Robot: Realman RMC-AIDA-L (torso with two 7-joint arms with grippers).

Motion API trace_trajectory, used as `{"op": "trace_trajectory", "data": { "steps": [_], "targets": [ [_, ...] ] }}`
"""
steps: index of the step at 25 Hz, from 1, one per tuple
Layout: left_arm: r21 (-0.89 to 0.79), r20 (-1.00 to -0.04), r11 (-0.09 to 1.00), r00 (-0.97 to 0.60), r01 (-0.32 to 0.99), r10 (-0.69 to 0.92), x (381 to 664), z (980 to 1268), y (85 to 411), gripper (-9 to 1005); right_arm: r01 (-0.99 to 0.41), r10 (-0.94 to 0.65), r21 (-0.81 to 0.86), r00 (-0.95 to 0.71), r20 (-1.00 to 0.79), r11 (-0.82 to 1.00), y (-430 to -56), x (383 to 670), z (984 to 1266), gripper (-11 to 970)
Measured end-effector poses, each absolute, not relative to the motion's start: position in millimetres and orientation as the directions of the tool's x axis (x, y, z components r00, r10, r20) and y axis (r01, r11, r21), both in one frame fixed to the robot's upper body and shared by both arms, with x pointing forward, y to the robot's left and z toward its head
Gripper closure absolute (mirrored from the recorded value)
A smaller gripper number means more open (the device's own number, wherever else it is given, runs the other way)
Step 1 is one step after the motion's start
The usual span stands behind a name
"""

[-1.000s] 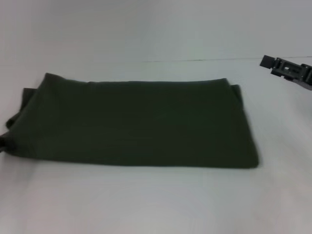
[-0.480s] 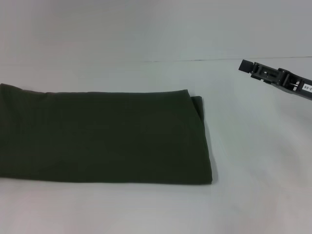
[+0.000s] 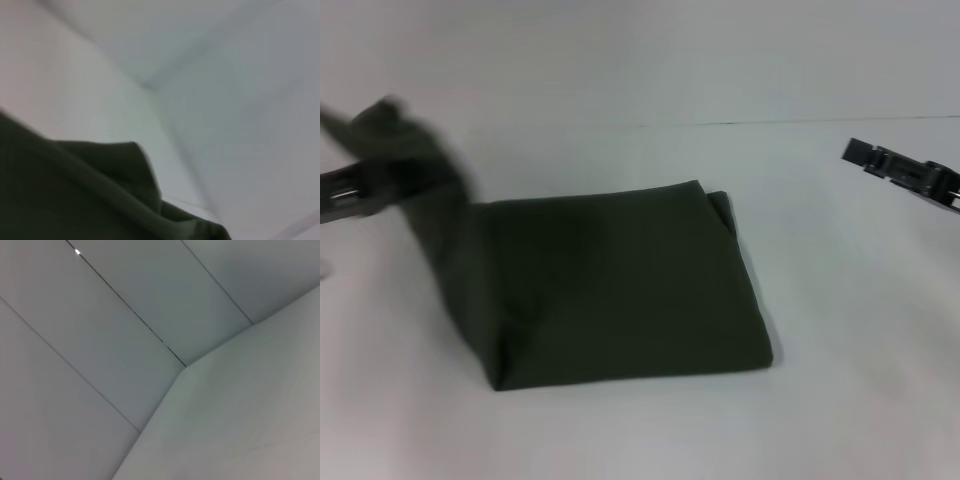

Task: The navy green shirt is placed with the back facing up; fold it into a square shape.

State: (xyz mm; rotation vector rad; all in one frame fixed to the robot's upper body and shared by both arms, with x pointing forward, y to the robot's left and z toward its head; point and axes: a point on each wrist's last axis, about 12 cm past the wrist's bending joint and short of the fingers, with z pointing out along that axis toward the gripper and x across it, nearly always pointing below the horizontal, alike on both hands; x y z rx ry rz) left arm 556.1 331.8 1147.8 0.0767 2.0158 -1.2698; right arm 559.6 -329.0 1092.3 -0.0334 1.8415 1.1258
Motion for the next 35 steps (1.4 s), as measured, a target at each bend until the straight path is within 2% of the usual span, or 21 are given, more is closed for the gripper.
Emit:
{"op": "trace_trajectory", "data": {
  "steps": [4,6,8,12,17,21,26,30,33,34,35],
  "targets": [
    [-0.76,-0.622,0.384,-0.757,0.524,-0.2,588,1153,241,957,-0.467,0.412,0.673,-0.546,-0.73,0.573,-345,548,1096,43],
    [-0.769,-0.614,0.344,-0.772,0.539,-0.162,598,1145,204,956,-0.472,0.404,0.667,-0.545,-0.735,0.577,-353,544,1097,43],
    [-0.8,-0.578,0.312,-0.799,0.513,-0.167,602,1125,170,956,-0.473,0.394,0.656,-0.541,-0.743,0.589,-362,540,1099,43],
    [-0.836,-0.532,0.315,-0.805,0.449,-0.263,591,1083,124,944,-0.47,0.371,0.63,-0.532,-0.761,0.619,-375,537,1101,43],
    [-0.801,-0.59,0.338,-0.747,0.494,-0.308,558,1056,88,879,-0.461,0.357,0.612,-0.527,-0.771,0.642,-379,539,1101,43],
    [-0.792,-0.607,0.304,-0.736,0.529,-0.3,543,1053,78,795,-0.447,0.329,0.593,-0.538,-0.776,0.669,-377,547,1100,43],
    [-0.778,-0.626,0.161,-0.731,0.607,-0.271,522,1059,83,691,-0.435,0.317,0.594,-0.556,-0.769,0.677,-369,557,1098,43],
    [-0.747,-0.655,0.093,-0.705,0.658,-0.27,522,1066,102,565,-0.409,0.316,0.61,-0.588,-0.745,0.679,-363,567,1100,43],
    [-0.729,-0.674,0.103,-0.684,0.676,-0.278,526,1068,122,460,-0.379,0.289,0.625,-0.645,-0.707,0.682,-355,581,1104,43],
    [-0.703,-0.702,0.131,-0.651,0.699,-0.289,529,1068,142,425,-0.372,0.277,0.631,-0.666,-0.692,0.681,-351,585,1105,43],
    [-0.695,-0.709,0.139,-0.642,0.705,-0.291,529,1068,147,367,-0.366,0.262,0.635,-0.688,-0.677,0.68,-346,590,1107,43]
  ]
}}
